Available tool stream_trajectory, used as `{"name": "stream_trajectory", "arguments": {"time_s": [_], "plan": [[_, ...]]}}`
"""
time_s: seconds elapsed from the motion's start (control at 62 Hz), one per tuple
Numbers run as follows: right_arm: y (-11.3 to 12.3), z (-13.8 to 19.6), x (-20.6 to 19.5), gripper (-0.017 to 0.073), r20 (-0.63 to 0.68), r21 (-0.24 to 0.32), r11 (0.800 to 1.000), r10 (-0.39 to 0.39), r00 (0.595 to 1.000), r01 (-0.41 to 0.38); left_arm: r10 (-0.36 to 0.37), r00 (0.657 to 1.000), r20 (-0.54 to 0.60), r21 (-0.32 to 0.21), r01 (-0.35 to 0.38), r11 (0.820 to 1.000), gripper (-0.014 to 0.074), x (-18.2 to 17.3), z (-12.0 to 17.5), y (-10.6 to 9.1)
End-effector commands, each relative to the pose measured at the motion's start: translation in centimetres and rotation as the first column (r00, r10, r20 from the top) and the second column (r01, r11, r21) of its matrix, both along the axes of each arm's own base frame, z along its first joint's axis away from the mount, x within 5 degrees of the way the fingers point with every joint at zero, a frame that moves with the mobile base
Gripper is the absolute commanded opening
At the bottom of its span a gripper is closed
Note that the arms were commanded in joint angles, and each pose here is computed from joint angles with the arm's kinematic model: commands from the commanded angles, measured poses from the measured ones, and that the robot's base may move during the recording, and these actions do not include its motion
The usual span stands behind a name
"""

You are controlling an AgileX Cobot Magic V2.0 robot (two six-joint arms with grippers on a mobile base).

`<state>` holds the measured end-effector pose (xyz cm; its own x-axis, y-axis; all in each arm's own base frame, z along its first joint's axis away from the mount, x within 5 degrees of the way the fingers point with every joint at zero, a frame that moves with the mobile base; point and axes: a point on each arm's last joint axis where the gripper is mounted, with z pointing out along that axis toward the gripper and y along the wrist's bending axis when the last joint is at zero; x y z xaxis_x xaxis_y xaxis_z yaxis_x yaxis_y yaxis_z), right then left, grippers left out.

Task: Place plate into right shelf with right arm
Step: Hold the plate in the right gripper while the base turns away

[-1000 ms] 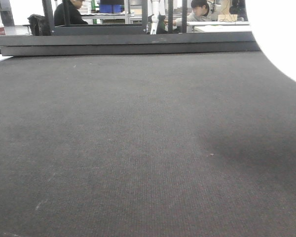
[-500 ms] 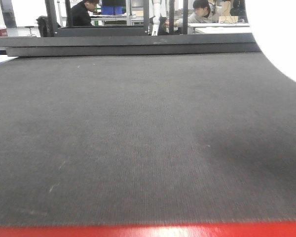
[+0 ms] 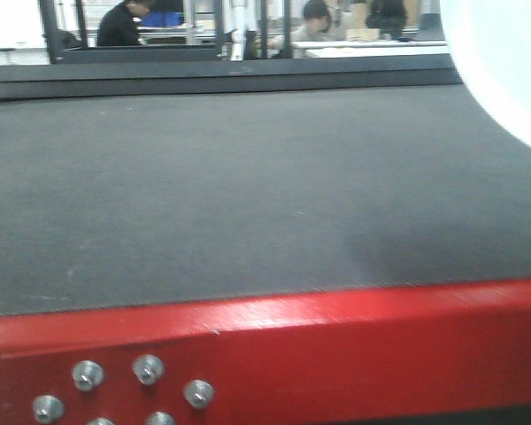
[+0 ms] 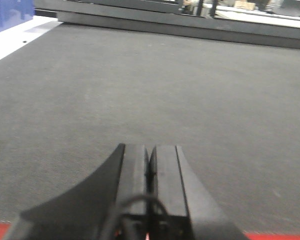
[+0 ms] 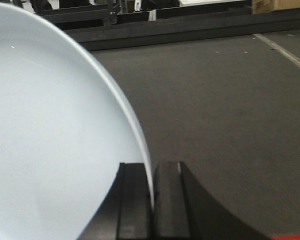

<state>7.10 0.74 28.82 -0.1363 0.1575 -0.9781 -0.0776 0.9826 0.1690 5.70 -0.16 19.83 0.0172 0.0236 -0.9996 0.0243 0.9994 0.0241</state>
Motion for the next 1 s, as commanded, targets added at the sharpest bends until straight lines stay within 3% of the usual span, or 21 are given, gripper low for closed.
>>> {"name": "stream_trajectory", "arguments": {"time_s": [0.0, 0.984], "plan": [[-0.11, 1.7, 0.0, 0.0054, 0.107, 0.0, 1.0, -0.014, 0.994, 0.014, 0.01, 0.996, 0.089, -0.018, -0.009, 1.0, -0.0128, -0.08, 0.52, 0.1], [-0.11, 1.7, 0.0, 0.0054, 0.107, 0.0, 1.0, -0.014, 0.994, 0.014, 0.01, 0.996, 0.089, -0.018, -0.009, 1.0, -0.0128, -0.08, 0.52, 0.1]]}}
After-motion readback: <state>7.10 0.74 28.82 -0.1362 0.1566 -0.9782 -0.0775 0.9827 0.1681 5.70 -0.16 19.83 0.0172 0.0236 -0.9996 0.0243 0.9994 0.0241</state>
